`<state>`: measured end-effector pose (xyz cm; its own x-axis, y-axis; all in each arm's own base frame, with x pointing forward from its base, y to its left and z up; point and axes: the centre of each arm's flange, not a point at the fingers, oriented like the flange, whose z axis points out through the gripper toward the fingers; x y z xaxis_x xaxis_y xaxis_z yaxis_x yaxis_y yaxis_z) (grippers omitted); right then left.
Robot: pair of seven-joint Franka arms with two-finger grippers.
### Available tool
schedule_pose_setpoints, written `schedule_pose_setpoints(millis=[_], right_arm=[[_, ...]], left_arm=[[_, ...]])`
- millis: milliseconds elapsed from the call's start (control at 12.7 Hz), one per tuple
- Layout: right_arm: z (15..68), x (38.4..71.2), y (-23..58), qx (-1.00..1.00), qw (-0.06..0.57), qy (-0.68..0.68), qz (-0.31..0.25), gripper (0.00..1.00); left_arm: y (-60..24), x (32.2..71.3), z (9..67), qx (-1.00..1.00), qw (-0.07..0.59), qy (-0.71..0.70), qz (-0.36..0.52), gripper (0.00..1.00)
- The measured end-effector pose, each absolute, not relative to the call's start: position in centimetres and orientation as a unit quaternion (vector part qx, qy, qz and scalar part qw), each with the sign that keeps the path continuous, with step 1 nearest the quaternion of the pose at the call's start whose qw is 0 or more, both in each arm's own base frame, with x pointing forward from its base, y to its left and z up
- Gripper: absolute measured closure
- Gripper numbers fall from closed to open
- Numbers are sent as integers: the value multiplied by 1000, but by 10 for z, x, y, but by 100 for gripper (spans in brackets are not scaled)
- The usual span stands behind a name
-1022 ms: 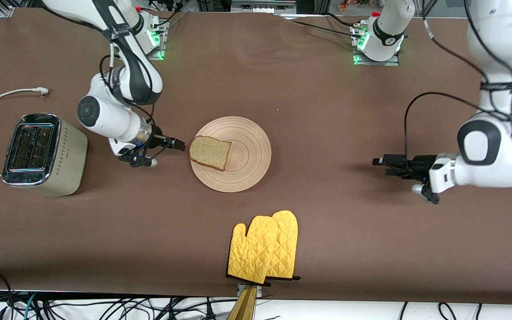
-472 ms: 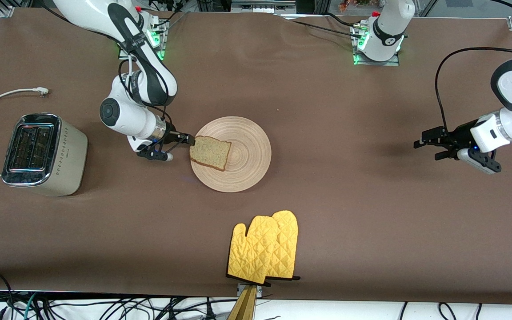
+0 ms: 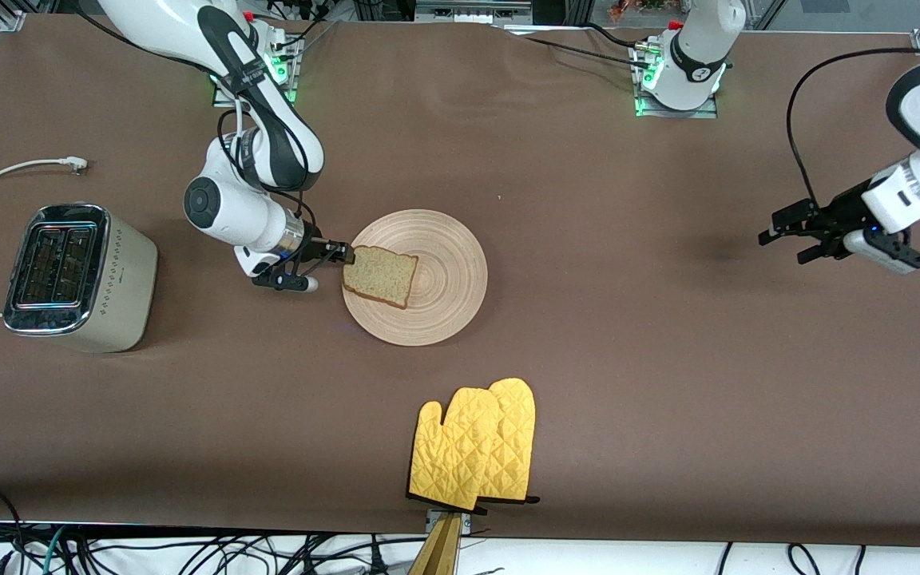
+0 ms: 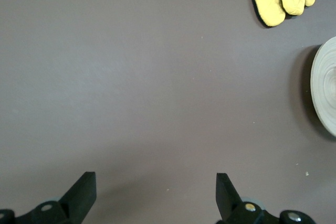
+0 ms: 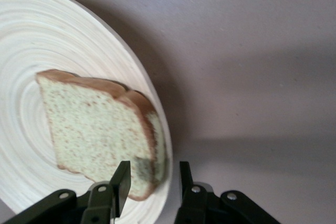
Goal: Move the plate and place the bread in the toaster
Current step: 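Grasp the bread slice with the right gripper while the left gripper withdraws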
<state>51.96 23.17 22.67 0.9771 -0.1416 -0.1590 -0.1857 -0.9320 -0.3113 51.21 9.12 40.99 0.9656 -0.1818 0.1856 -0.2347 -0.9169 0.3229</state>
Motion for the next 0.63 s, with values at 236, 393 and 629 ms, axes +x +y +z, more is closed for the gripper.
schedule_pose_setpoints(millis=[236,393,629], right_arm=[[235,528,235,-980,170,81,56,55],[228,529,236,-981,168,79,52,55],[210,527,238,-983,163,69,52,55]], left_arm=[[78,503,467,980,108,-139,89,0],[64,501,511,985,75,-139,66,0],[19,503,575,994,11,-97,39,0]])
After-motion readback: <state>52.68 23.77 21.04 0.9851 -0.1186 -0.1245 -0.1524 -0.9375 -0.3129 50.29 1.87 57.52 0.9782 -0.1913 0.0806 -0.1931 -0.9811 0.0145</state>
